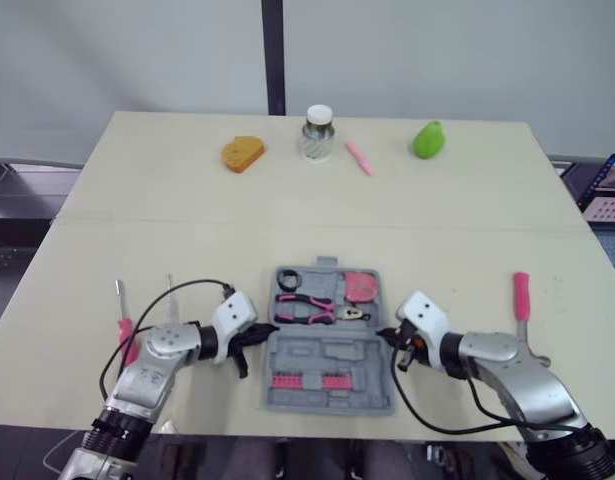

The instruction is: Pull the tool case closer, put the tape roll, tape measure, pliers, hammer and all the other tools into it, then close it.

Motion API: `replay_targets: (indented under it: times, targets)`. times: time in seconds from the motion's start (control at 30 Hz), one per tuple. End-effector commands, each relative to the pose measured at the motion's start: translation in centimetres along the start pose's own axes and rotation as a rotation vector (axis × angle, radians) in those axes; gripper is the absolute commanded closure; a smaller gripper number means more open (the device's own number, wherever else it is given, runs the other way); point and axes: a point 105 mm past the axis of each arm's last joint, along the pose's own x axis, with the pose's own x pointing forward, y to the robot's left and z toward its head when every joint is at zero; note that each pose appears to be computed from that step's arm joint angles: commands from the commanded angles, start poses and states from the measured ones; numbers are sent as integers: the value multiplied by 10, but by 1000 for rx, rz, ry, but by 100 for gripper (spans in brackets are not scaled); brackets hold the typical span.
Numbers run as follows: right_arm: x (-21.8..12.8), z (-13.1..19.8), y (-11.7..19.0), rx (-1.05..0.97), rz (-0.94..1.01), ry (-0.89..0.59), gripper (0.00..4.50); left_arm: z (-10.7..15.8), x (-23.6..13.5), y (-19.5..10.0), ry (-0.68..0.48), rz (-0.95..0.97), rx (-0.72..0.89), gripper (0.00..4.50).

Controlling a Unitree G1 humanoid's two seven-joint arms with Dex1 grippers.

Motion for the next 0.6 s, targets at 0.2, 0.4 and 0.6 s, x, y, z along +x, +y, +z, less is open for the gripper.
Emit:
replay_targets:
  times: [0.2, 0.4, 0.6]
  targets:
    - [6, 21, 11, -38, 48, -83, 446, 7, 4, 2, -19, 10, 22, 444]
    - [6, 21, 12, -38, 52, -81, 446, 6, 4, 1, -17, 8, 23, 444]
    - [2, 16, 11, -35, 46, -68, 446, 2, 1, 0, -3, 8, 18, 444]
